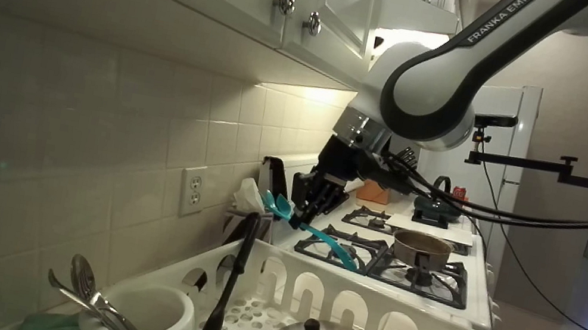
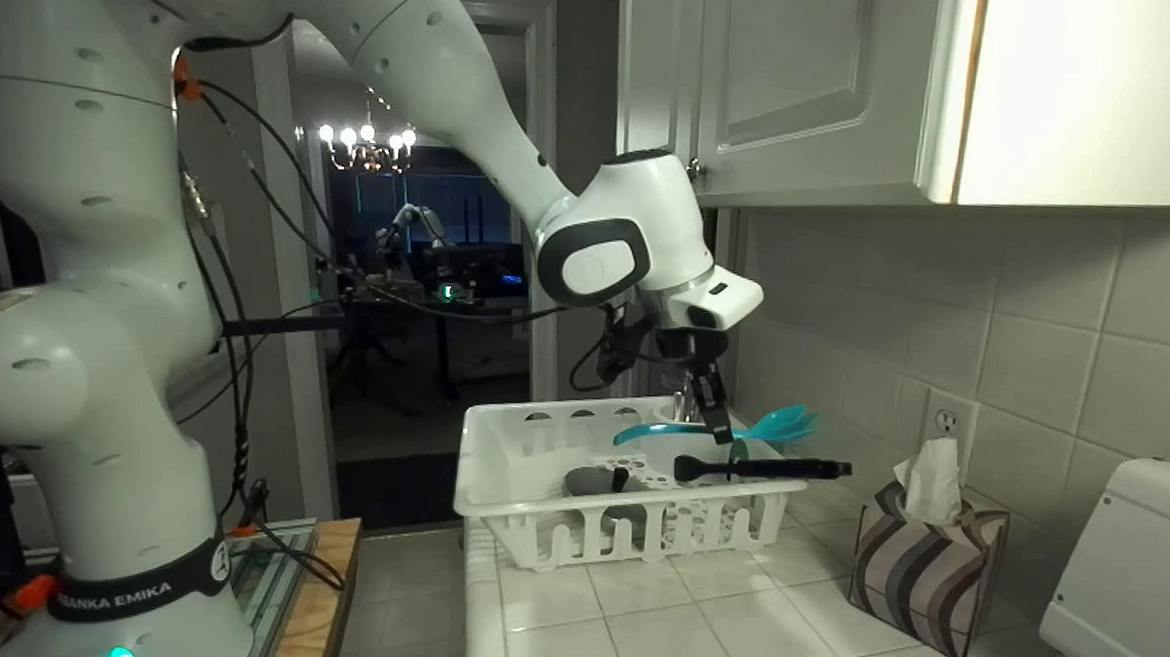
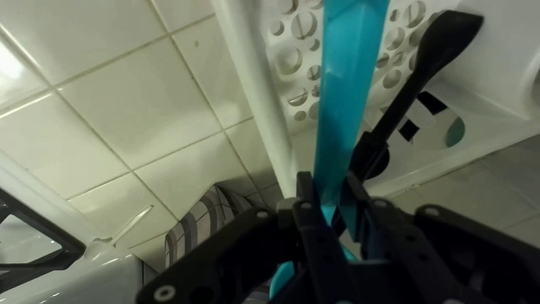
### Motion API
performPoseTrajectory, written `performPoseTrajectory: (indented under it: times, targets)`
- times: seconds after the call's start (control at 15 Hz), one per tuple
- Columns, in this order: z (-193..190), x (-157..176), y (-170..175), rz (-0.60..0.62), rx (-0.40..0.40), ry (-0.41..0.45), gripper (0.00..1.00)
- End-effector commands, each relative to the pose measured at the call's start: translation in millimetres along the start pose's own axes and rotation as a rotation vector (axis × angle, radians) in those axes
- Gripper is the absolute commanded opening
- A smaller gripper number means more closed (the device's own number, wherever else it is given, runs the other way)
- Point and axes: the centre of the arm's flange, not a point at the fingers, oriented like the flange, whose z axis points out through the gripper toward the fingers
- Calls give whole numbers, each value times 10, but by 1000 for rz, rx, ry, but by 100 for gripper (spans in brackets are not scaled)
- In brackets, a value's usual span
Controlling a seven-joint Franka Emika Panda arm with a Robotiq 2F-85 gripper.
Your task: Put the blue object in the white mug
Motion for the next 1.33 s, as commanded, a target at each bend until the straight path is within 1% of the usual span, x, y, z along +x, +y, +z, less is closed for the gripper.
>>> performPoseTrajectory:
  times: [0.0, 0.27, 0.33, 0.53, 1.0, 1.07, 1.27]
  targets:
    - [-87, -166, -266, 89, -7, 0, 5]
    - [-10, -292, -548, 193, -2, 5, 5]
    - [3, -185, -386, 149, 8, -7, 20]
    - [8, -243, -487, 177, 8, -10, 20]
    - [8, -237, -477, 180, 7, -9, 20]
    - [21, -229, -490, 217, -16, -7, 5]
    - [64, -238, -540, 271, -76, 42, 5]
